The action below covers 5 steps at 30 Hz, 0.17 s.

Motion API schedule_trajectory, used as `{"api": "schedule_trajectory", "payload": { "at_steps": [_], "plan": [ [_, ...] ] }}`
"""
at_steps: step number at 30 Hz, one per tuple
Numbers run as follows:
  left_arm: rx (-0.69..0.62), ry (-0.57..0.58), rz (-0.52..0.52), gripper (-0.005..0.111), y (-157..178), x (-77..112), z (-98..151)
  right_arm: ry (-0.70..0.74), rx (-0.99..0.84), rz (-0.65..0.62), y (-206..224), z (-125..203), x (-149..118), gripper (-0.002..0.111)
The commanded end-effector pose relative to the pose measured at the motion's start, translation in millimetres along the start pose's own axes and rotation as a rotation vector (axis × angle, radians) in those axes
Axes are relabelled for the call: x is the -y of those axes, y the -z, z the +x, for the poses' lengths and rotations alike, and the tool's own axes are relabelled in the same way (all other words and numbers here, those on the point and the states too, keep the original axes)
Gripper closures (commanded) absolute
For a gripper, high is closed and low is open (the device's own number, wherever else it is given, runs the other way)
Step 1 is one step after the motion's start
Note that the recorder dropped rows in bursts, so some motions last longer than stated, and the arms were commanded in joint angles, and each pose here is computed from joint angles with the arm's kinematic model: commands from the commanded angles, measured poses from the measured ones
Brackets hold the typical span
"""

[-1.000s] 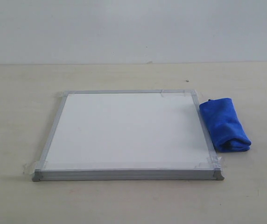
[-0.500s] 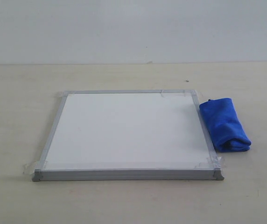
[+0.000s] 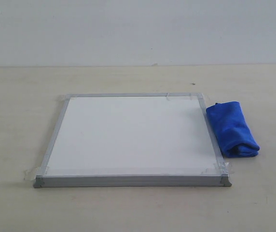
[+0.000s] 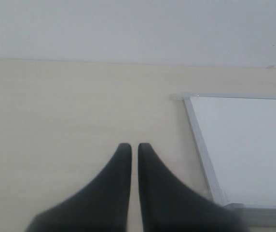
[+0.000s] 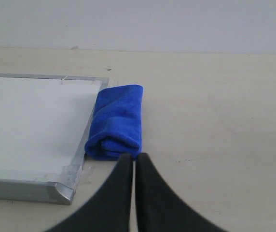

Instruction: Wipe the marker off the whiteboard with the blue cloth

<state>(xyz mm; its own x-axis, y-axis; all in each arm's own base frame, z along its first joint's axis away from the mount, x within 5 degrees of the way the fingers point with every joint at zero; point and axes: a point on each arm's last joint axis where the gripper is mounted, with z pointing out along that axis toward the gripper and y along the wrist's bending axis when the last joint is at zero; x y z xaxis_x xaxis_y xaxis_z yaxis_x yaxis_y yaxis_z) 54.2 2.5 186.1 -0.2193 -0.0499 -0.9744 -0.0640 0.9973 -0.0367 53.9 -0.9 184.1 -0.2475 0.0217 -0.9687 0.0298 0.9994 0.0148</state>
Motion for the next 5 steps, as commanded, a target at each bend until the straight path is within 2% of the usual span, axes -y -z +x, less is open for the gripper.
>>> {"api": "schedule_trajectory", "payload": {
  "at_steps": [1, 5],
  "plan": [
    [0.007, -0.003, -0.002, 0.102, -0.1, -0.2, 0.4, 0.004, 0.004, -0.002, -0.1, 1.0, -0.1, 0.108],
    [0.007, -0.003, -0.002, 0.102, -0.1, -0.2, 0.4, 0.004, 0.004, -0.002, -0.1, 1.0, -0.1, 0.108]
  ]
}}
